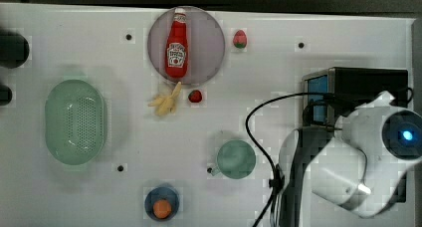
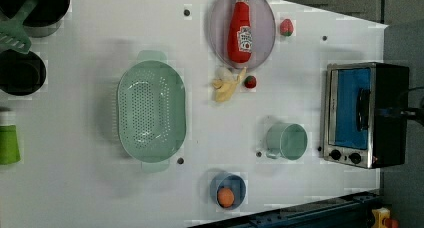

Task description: Flap open oven.

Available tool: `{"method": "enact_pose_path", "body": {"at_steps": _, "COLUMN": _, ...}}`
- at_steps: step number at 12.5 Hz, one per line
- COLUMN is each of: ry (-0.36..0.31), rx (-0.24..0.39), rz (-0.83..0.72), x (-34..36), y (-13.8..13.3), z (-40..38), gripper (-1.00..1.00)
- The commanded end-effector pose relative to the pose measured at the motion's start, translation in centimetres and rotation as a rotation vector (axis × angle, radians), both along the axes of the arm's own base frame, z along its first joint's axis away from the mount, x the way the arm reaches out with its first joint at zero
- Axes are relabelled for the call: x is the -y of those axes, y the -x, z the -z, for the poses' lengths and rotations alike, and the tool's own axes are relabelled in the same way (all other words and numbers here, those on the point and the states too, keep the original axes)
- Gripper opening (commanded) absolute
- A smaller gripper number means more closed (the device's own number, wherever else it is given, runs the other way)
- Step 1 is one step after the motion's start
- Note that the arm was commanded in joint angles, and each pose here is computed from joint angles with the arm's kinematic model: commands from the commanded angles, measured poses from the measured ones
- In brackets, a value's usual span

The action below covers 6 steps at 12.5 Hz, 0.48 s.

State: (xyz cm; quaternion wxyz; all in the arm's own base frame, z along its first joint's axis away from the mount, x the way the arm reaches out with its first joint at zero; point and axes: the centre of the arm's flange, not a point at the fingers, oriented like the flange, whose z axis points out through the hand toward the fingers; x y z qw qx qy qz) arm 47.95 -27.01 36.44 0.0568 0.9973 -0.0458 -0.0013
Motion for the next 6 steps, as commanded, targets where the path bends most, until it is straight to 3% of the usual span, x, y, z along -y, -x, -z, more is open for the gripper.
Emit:
{"method": "enact_pose_path", "body": {"at_steps": 1, "ry": 0.014, "rx": 0.0, "rz": -0.056, "x": -0.2, "y": -0.4, "z": 1.5, "gripper": -0.65}}
{"method": "enact_pose_path", "body": {"at_steps": 6, "ry": 0.03, "rx": -0.026, "rz": -0.074, "x": -0.8, "y": -1.2, "z": 5.0, "gripper": -0.65}}
